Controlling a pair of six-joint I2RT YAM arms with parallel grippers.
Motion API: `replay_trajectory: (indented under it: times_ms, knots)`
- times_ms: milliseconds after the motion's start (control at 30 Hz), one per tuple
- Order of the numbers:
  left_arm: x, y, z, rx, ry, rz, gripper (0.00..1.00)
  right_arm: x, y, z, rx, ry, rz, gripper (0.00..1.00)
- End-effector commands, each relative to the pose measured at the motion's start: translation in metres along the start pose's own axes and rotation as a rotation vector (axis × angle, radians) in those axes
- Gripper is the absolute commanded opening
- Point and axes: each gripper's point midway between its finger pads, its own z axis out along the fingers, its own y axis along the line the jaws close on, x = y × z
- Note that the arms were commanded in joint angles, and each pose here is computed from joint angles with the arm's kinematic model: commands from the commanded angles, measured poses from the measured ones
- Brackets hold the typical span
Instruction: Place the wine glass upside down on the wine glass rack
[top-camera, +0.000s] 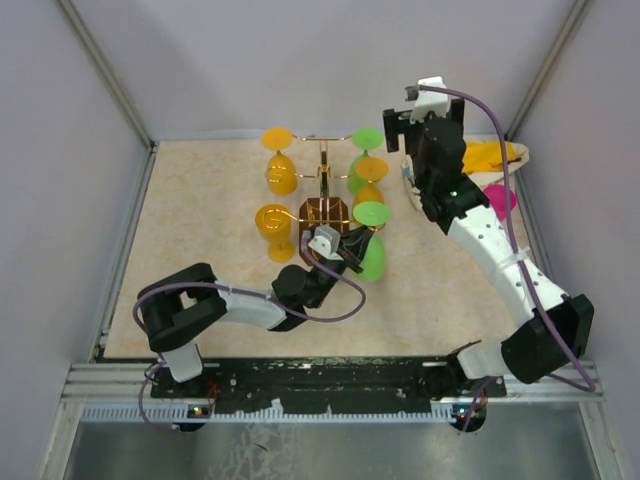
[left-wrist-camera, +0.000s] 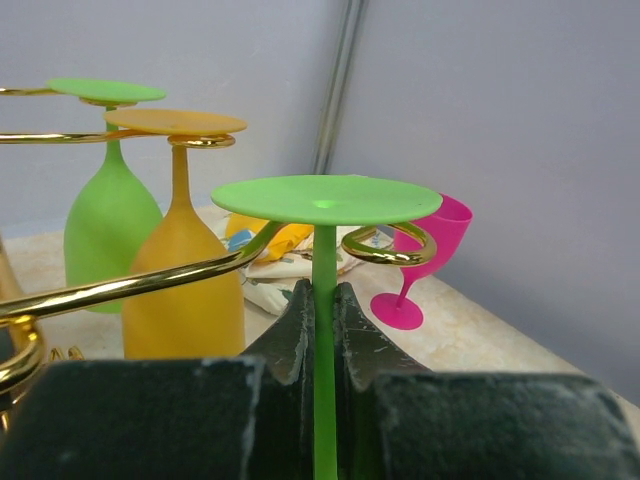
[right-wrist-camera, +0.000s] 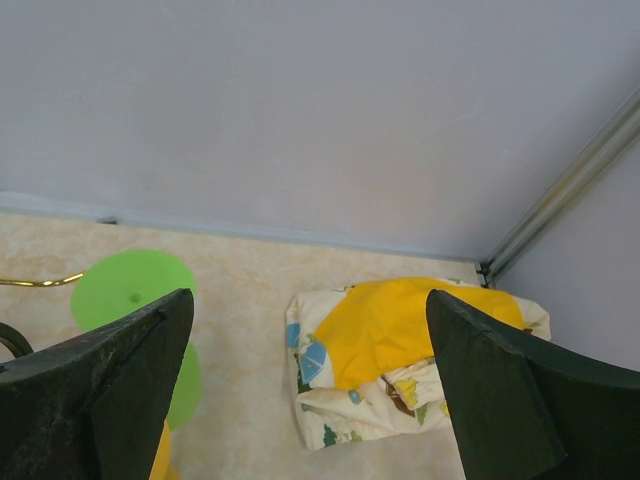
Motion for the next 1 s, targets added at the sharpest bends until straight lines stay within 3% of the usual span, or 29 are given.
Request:
replay_trajectory:
  times_ms: [0, 267, 533, 733, 967]
  knots:
    - [-0.005, -0.017, 0.01, 0.079, -0.027, -0.03, 0.0, -0.025, -0.013, -0.006, 0.023, -0.079, 0.022, 0.99]
    - [0.003, -0.041, 0.008, 0.215, -0.005, -0.027, 0.0, -0.023, -0.014, -0.006, 0.025, -0.077, 0.021, 0.99]
    - [-0.008, -0.03, -0.014, 0.196, 0.026, -0.019, 0.05, -0.022, -0.015, -0.006, 0.033, -0.073, 0.009, 0.99]
    - [-0.018, -0.016, -0.027, 0.15, 0.023, -0.004, 0.28, -0.018, -0.012, -0.002, 0.027, -0.065, 0.012, 0.99]
    - [-0.018, -0.018, -0.031, 0.169, 0.03, 0.005, 0.67, -0.016, -0.009, 0.001, 0.022, -0.047, 0.013, 0.99]
